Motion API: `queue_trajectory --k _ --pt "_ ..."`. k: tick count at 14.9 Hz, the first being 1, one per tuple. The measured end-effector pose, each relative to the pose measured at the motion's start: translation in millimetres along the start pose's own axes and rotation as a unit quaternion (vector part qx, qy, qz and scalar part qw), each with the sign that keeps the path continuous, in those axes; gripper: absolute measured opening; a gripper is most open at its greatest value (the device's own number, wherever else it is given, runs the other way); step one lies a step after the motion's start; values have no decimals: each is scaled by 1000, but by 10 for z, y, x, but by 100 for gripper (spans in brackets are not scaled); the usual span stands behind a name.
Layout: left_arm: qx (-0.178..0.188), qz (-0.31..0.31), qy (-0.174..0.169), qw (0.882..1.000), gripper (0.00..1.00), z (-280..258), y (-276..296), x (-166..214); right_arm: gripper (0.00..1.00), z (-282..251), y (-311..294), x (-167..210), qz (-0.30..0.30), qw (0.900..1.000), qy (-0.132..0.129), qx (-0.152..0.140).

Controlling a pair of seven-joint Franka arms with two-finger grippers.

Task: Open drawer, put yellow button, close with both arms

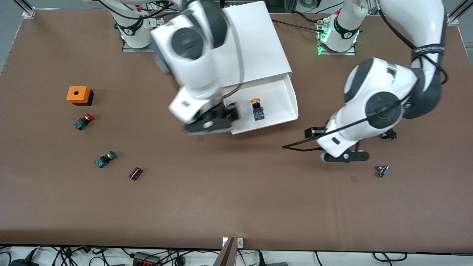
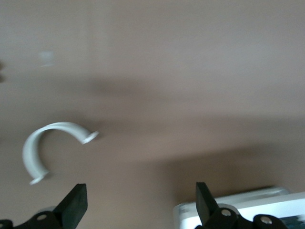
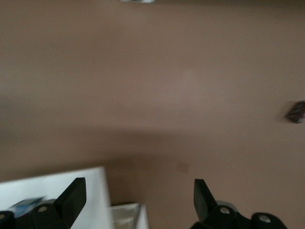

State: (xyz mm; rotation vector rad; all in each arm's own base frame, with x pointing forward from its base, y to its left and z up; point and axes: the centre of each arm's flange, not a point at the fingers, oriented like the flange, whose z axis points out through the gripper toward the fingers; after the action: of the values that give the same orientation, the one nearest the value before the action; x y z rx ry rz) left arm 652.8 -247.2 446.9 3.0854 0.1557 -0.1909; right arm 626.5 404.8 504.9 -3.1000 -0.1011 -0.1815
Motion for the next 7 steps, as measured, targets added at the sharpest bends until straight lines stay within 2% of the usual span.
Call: queue_trajectory --k 3,7 --pt "-24 -32 25 999 100 159 339 -11 100 61 940 374 0 1000 -21 -22" --pt "-32 -47 31 998 100 635 842 -127 100 112 2068 686 51 998 -33 -32"
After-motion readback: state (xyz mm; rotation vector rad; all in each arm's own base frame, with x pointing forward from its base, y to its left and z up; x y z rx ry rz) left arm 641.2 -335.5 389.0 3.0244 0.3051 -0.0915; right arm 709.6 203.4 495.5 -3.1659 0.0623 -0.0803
